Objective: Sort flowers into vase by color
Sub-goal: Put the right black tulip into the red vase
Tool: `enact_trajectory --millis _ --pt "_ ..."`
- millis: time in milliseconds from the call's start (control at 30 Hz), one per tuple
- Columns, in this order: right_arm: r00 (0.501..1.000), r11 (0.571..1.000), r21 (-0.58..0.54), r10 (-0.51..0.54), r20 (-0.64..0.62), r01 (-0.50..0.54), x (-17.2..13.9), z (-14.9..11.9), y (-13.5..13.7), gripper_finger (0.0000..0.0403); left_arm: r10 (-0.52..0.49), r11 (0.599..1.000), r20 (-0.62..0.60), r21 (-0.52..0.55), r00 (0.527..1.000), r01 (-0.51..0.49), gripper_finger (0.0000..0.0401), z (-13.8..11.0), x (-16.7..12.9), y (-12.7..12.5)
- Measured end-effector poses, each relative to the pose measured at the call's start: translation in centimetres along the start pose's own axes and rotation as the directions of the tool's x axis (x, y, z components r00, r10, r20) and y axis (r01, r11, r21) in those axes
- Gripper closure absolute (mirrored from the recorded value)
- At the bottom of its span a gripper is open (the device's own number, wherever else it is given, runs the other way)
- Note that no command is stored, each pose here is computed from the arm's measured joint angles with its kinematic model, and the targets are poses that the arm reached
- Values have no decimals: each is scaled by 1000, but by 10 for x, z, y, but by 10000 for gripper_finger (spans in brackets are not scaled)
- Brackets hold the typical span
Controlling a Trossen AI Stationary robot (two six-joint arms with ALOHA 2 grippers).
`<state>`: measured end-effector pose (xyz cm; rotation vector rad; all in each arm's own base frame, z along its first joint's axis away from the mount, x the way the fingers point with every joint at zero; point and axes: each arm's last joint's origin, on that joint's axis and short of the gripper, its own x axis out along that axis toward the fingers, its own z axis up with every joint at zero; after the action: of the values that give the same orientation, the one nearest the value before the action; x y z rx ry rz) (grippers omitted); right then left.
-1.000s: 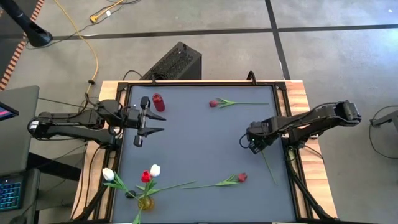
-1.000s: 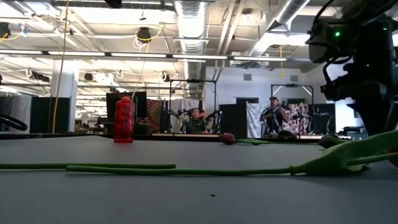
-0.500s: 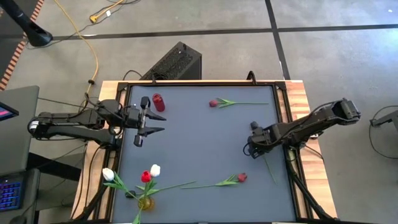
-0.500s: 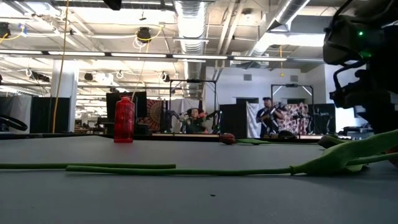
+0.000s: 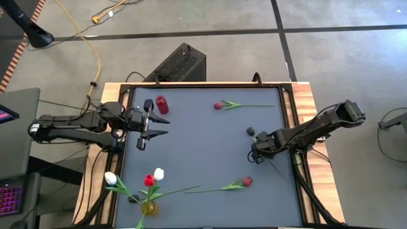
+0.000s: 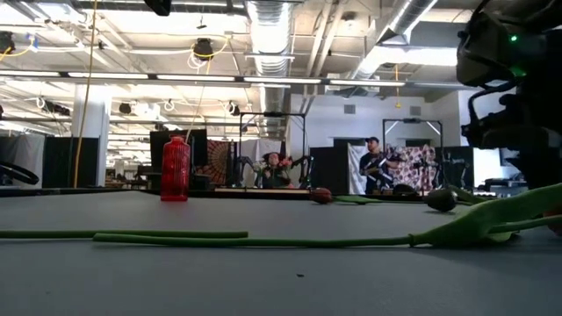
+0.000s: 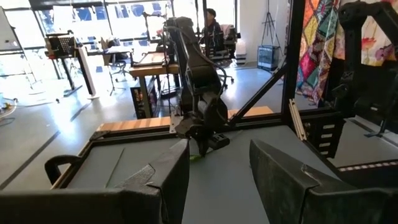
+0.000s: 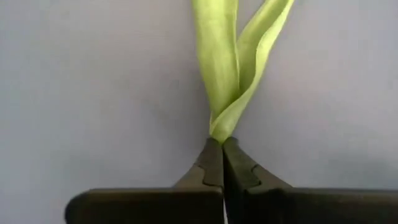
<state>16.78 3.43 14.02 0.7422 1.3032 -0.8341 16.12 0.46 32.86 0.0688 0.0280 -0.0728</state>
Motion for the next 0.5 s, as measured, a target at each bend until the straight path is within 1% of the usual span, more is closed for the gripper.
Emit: enact_trajectory --millis 67,167,233,300,400,433,500 --pt "998 1000 0 -4 62 4 -8 4 3 383 0 1000 1 -1 1000 0 243 0 0 0" --pt "989 999 -26 26 143 -22 -27 11 8 374 0 1000 -1 -6 1000 0 243 0 0 0" --pt "978 998 -41 46 203 -38 -37 18 11 376 0 1000 -1 -6 1000 0 243 0 0 0" --pt "956 996 -66 80 284 -64 -53 26 14 383 0 1000 0 -6 1000 0 243 0 0 0" --pt "886 989 -109 138 442 -100 -77 41 19 386 3 1000 7 -12 1000 -3 243 1 0 0" --pt "855 984 -129 169 490 -120 -85 46 22 385 3 1000 12 -15 1000 -3 243 1 0 0" --pt "775 969 -180 246 582 -172 -104 57 25 380 4 1000 15 -20 1000 -4 243 2 0 0"
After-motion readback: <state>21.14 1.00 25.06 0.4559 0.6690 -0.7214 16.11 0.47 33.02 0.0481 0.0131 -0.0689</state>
